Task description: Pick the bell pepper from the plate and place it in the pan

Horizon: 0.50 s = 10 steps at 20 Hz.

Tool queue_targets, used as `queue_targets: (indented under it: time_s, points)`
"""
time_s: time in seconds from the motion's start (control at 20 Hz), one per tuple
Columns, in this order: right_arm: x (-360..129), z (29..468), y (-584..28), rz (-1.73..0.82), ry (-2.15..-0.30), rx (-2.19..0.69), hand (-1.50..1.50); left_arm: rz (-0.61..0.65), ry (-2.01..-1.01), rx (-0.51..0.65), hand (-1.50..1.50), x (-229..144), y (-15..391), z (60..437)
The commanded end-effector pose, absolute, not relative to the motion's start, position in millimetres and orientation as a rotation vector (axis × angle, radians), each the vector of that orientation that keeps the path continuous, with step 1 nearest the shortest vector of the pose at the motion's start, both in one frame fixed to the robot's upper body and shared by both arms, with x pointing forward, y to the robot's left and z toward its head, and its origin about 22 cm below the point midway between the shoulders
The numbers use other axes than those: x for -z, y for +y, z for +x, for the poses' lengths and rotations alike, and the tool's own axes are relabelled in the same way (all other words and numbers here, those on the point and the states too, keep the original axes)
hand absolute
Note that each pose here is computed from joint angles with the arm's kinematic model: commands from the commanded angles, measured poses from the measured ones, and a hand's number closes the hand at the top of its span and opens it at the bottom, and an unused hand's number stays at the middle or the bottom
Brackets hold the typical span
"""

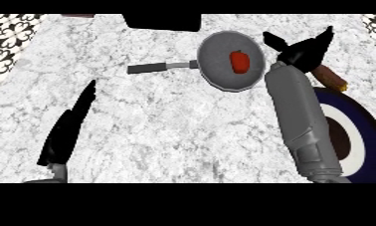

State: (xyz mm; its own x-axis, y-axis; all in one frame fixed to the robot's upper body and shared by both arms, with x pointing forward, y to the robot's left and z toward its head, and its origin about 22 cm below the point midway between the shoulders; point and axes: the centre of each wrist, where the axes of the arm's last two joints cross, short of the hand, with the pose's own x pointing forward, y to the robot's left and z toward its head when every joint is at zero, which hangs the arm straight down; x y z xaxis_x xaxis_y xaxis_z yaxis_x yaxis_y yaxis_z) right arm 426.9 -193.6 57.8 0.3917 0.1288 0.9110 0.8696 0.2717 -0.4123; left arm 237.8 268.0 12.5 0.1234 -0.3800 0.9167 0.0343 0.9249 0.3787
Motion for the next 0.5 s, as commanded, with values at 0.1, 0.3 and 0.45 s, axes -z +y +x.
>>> queue_targets:
  time_s: [0.1, 0.3, 0.45]
  points:
    - [-27.5, 414.7, -204.9, -1.309, -1.043, 0.982, -1.5, 0.313, -1.378, 0.287, 0.0, -12.9, 274.0, 240.5]
    - [-9.3, 393.3, -210.9, -1.334, -1.086, 0.987, -1.5, 0.34, -1.376, 0.266, 0.0, 3.0, 284.4, 228.3]
    - [14.2, 369.8, -214.1, -1.364, -1.092, 0.93, -1.5, 0.33, -1.358, 0.269, 0.0, 0.0, 292.2, 216.9]
